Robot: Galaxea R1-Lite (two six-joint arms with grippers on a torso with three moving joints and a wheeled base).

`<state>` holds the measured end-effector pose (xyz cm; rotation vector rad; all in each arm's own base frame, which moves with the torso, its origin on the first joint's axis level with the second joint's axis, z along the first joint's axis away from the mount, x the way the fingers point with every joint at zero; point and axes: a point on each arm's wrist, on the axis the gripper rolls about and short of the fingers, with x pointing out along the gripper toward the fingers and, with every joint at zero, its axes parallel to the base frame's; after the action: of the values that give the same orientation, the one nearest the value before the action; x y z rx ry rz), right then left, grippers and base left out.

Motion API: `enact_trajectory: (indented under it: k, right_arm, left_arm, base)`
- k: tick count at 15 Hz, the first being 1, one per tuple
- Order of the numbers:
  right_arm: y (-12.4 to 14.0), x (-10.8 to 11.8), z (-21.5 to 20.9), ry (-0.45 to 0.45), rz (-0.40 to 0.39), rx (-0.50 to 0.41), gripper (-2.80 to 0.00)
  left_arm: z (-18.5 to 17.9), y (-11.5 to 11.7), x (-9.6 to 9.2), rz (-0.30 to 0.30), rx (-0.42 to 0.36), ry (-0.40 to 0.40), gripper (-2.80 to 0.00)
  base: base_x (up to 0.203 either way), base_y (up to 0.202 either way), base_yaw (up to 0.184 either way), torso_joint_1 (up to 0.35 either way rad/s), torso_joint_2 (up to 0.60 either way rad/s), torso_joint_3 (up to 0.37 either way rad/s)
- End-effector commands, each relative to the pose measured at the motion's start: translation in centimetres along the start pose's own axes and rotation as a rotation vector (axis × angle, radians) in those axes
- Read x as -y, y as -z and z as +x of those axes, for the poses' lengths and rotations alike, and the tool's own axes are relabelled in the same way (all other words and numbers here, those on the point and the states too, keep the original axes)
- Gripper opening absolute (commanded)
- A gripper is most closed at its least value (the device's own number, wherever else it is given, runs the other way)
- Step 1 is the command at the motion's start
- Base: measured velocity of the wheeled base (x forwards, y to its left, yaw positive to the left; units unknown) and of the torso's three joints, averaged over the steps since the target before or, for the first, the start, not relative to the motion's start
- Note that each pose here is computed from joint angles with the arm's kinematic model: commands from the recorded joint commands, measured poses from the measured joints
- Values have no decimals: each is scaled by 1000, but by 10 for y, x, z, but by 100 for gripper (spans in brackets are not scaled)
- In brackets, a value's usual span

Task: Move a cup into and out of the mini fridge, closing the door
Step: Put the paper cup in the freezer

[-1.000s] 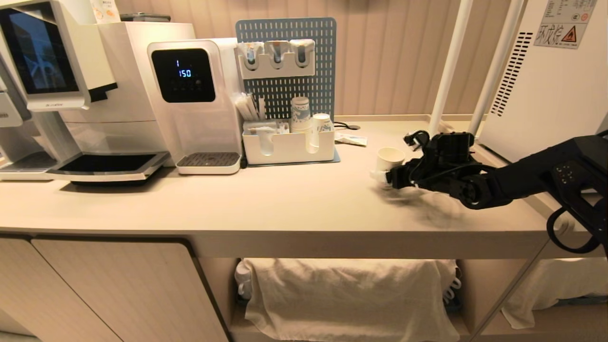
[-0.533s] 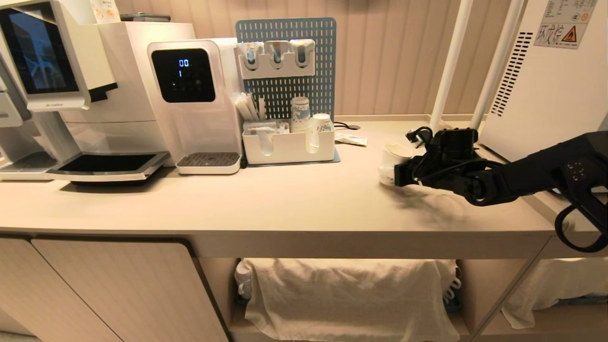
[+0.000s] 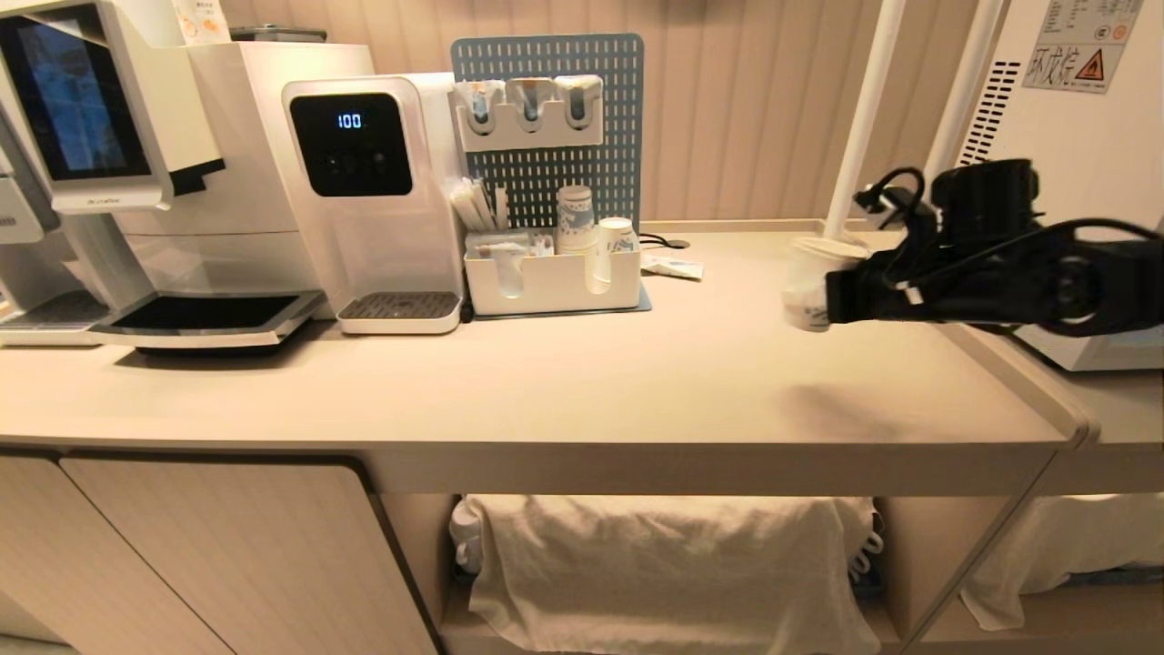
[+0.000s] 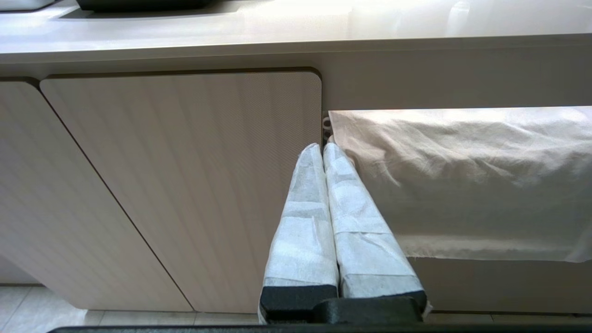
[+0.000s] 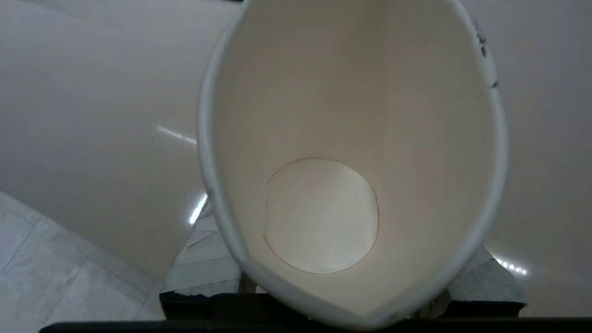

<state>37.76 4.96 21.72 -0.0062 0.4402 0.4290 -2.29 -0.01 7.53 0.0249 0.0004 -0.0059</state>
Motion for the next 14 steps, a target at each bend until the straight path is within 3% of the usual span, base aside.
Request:
enact_trajectory:
  k: [1, 4, 7, 9, 11, 14]
  right_arm:
    - [-12, -31, -108, 42, 45, -74, -280]
    - [27, -60, -193, 97, 99, -104, -280]
    - [106, -77, -236, 163, 50, -128, -280]
    - [157, -83, -248, 195, -50, -73, -280]
    - [199, -90, -265, 235, -128, 39, -280]
    - [251, -97, -277, 292, -164, 132, -280]
  left_arm:
    - [0, 0, 0, 0, 0, 0, -280]
    - [0, 0, 0, 1, 0, 0, -280]
    - [0, 0, 0, 0, 0, 0, -280]
    - [0, 0, 0, 0, 1, 0, -280]
    - [0, 0, 0, 1, 0, 0, -280]
    - [0, 0, 0, 1, 0, 0, -280]
  base:
    - [0, 0, 0, 0, 0, 0]
    - [0, 0, 0, 0, 0, 0]
    - [0, 0, 0, 0, 0, 0]
    - [0, 0, 0, 0, 0, 0]
    - [0, 0, 0, 0, 0, 0]
    - [0, 0, 0, 0, 0, 0]
